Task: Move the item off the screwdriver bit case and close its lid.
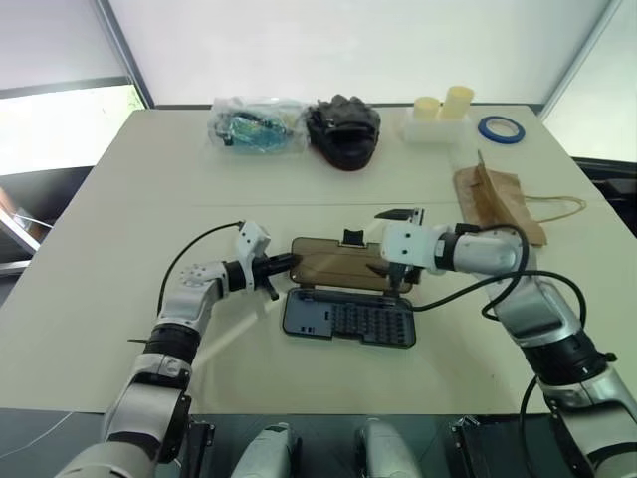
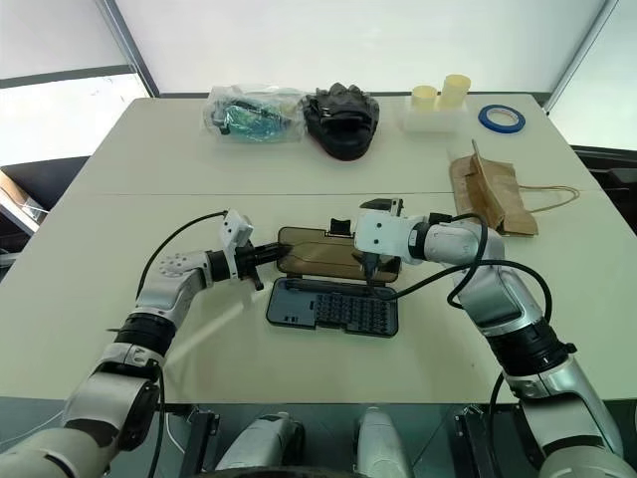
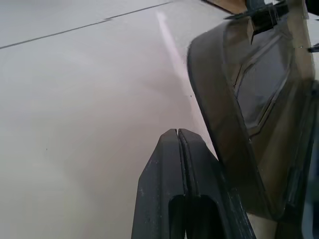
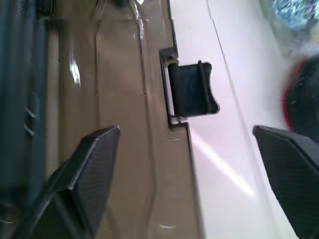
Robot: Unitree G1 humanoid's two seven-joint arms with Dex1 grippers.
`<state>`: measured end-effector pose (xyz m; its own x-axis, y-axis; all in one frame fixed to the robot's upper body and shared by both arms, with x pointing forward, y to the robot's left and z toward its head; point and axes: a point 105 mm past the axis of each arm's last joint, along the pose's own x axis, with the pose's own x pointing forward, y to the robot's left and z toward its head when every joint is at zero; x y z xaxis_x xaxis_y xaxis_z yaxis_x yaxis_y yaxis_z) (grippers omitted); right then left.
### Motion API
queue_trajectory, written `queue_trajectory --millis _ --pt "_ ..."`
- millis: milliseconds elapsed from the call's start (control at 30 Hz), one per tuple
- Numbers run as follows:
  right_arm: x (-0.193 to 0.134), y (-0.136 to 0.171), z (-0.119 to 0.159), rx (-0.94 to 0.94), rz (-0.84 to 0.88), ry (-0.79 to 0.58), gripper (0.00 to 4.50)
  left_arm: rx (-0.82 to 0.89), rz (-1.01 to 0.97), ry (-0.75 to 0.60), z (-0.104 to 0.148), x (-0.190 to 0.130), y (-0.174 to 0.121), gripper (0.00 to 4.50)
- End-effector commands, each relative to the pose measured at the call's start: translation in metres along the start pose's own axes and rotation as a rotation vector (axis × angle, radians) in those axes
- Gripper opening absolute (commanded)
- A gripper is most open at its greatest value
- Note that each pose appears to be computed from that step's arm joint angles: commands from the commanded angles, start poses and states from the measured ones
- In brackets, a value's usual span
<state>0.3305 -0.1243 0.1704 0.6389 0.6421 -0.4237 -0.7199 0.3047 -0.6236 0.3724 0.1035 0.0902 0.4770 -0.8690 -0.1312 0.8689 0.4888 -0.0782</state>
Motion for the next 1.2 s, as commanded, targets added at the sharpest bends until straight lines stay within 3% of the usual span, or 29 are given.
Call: queue_trajectory --millis 33,133,233,367,467,500,600,700,767,867,1100,1200 --pt "-0.035 -0.012 0.027 0.234 -0.002 -0.144 4.44 -0.009 -0.117 -0.079 0.033 -0.005 -0.008 0.0" --pt "-0.054 -0.013 0.031 0.346 -0.002 -0.184 4.44 -0.023 -0.219 -0.08 0.045 -0.01 -0.02 0.0" --pt "-0.06 -0.014 0.016 0.368 -0.067 -0.131 4.44 0.082 -0.412 0.023 0.042 -0.017 -0.054 0.0" --pt "-0.063 -0.007 0.012 0.377 -0.059 -0.101 4.44 0.235 -0.626 0.268 0.008 -0.043 -0.084 0.0" --pt "-0.066 -0.001 0.008 0.378 -0.037 -0.071 4.44 0.274 -0.682 0.373 -0.006 -0.059 -0.087 0.0" --pt "-0.068 0.003 0.007 0.372 -0.027 -0.053 4.44 0.27 -0.661 0.376 -0.002 -0.062 -0.083 0.0" --pt "-0.07 0.017 0.008 0.378 0.016 -0.027 4.44 0.151 -0.497 0.286 0.038 -0.071 -0.056 0.0" --pt "-0.068 0.036 0.018 0.389 0.07 -0.041 4.44 0.025 -0.325 0.191 0.083 -0.104 -0.029 0.0" --pt "-0.066 0.044 0.023 0.404 0.096 -0.05 4.44 0.01 -0.228 0.138 0.1 -0.117 -0.014 0.0" --pt "-0.056 0.058 0.03 0.456 0.146 -0.09 3.59 0.083 -0.086 0.083 0.114 -0.118 0.013 0.0" --pt "-0.041 0.101 0.029 0.611 0.338 -0.133 0.05 0.235 -0.179 0.128 0.103 -0.044 0.019 0.0" --pt "-0.039 0.114 0.032 0.617 0.377 -0.126 0.05 0.255 -0.222 0.148 0.094 -0.015 0.017 0.0"
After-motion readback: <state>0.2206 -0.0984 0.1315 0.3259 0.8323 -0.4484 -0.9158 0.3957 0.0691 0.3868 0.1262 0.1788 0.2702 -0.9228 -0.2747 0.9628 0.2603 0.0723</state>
